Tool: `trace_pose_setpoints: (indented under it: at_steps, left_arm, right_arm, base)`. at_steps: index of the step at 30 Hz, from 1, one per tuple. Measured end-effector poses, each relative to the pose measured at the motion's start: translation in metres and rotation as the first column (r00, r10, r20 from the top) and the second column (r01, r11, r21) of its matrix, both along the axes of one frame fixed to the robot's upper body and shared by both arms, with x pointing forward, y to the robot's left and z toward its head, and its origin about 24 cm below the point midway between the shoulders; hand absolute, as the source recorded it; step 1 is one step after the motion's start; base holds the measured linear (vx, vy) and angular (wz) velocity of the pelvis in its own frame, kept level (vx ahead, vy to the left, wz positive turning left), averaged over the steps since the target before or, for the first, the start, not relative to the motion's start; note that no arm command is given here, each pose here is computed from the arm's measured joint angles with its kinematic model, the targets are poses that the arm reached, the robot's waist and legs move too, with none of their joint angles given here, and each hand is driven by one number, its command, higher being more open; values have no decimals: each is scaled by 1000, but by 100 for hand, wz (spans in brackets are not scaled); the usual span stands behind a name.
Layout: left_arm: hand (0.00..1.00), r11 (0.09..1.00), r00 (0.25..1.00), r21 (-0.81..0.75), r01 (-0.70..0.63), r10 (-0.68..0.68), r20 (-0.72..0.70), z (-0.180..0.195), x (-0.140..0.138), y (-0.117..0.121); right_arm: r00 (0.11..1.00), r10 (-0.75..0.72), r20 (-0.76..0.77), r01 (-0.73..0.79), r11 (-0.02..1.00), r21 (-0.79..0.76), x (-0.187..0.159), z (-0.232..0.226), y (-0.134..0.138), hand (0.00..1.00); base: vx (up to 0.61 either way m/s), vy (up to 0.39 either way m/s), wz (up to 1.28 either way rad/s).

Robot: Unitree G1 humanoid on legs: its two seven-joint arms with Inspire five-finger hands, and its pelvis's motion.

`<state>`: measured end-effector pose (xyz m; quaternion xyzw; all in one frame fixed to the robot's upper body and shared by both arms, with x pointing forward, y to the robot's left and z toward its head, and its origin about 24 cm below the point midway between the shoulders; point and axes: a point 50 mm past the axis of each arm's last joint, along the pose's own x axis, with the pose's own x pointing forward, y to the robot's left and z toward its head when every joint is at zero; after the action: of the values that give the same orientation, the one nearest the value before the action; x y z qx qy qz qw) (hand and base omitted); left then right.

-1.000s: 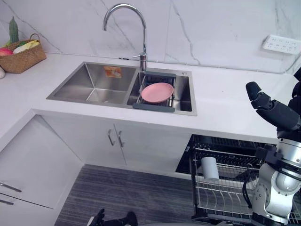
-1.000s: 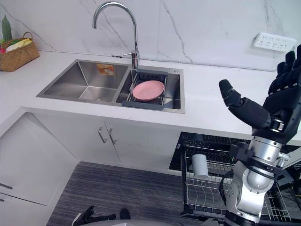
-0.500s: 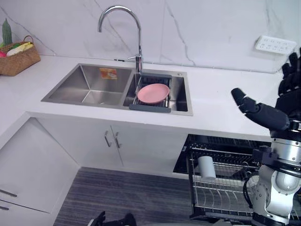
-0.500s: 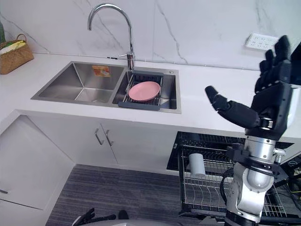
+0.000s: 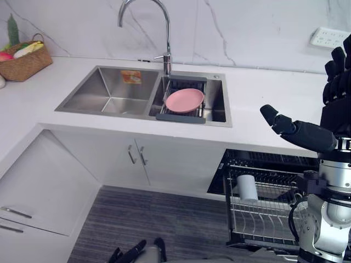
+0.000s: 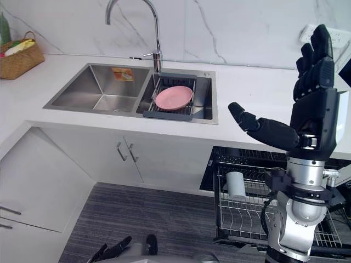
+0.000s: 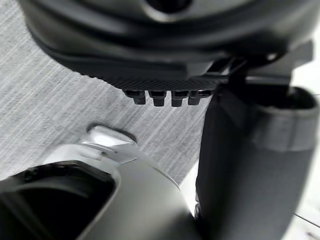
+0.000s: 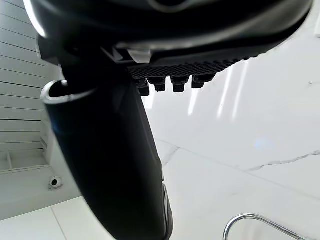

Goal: Walk over to the sink, pick up the cup, carry it to the dishwasher, place the cup inside the dishwasher, then close the dishwasher door

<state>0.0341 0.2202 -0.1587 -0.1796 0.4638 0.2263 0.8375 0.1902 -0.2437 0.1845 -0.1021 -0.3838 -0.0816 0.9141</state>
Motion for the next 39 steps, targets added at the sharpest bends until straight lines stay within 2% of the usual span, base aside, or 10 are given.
trace_pose_setpoints:
  at_steps: [8,12,19,20,21,22,27,32,33,39]
  left_arm:
    - [100,983,983,38,178,-175,-60,-1,13,6]
    - [100,967,962,46,250,-243,-122,-3,5,6]
    - [100,957,955,64,284,-276,-110,-2,18,8]
    - [100,929,925,79,362,-348,-155,-4,20,-2]
    - [100,929,925,79,362,-348,-155,-4,20,-2]
    - [100,969,970,139,203,-180,-162,-6,6,-7]
    - [100,964,971,161,210,-185,-154,-4,11,-3]
    - [100,900,923,225,374,-336,-190,-2,13,-6]
    - [100,824,865,270,499,-455,-209,0,25,-2]
    - [100,827,869,274,491,-445,-214,1,24,2]
  right_arm:
    - [999,-31,17,32,999,-18,-4,5,-5,100]
    - [999,-27,43,28,999,-24,-9,7,-2,100]
    - [1000,-27,-4,27,999,-42,-12,-3,-5,100]
    - [998,-62,-7,62,998,-18,-7,-4,-6,100]
    - [998,-62,-7,62,998,-18,-7,-4,-6,100]
    - [1000,6,8,-6,999,-32,-7,1,6,100]
    - [1000,6,2,-6,1000,-9,-5,-1,4,100]
    - [990,30,-140,-20,997,70,3,-24,-5,100]
    - [983,27,-181,-10,996,93,8,-32,-8,100]
    - [981,48,-186,-32,995,91,10,-32,-4,100]
  base:
    - [213,233,-40]
    - [213,113,-19]
    - [439,-83,29]
    - [553,-110,49]
    - [486,-264,15]
    - [11,-194,-22]
    - [11,-9,9]
    - [106,139,22]
    - [305,198,14]
    - [-23,-11,1]
